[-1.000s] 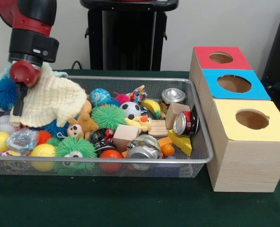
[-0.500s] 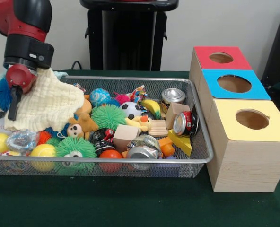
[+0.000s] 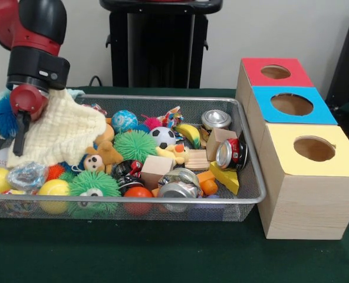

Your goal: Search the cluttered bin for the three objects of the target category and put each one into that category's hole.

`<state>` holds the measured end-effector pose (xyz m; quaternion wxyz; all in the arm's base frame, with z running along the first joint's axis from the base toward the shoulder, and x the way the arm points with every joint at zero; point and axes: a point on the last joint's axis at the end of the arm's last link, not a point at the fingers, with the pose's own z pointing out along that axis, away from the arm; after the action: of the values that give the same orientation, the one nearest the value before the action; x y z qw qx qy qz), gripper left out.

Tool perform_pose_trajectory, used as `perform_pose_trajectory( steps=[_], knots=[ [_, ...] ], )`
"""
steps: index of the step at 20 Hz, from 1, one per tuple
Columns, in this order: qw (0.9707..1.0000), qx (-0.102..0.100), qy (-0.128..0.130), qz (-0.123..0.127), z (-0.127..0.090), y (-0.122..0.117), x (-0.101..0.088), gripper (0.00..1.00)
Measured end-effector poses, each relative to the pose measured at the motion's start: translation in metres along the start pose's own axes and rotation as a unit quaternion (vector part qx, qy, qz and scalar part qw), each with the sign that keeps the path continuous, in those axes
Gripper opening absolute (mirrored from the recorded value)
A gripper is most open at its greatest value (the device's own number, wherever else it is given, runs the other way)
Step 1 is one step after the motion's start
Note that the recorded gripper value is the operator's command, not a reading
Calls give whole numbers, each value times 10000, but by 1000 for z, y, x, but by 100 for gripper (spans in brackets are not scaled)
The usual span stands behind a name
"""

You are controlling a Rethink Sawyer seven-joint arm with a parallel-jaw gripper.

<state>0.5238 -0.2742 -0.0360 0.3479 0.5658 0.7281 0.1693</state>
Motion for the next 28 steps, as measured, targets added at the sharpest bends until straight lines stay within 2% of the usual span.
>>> perform_pose_trajectory(
  steps=[8, 14, 18, 22, 28],
  knots=[
    [9999, -67, 51, 111, 13, 1, 9, 100],
    [9993, -210, 45, 301, 31, 0, 6, 100],
    [9988, -368, 88, 298, 43, -1, 7, 100],
    [9978, -511, 184, 377, 50, -3, 7, 100],
    [9963, -584, 358, 525, 50, -3, 3, 100]
  ],
)
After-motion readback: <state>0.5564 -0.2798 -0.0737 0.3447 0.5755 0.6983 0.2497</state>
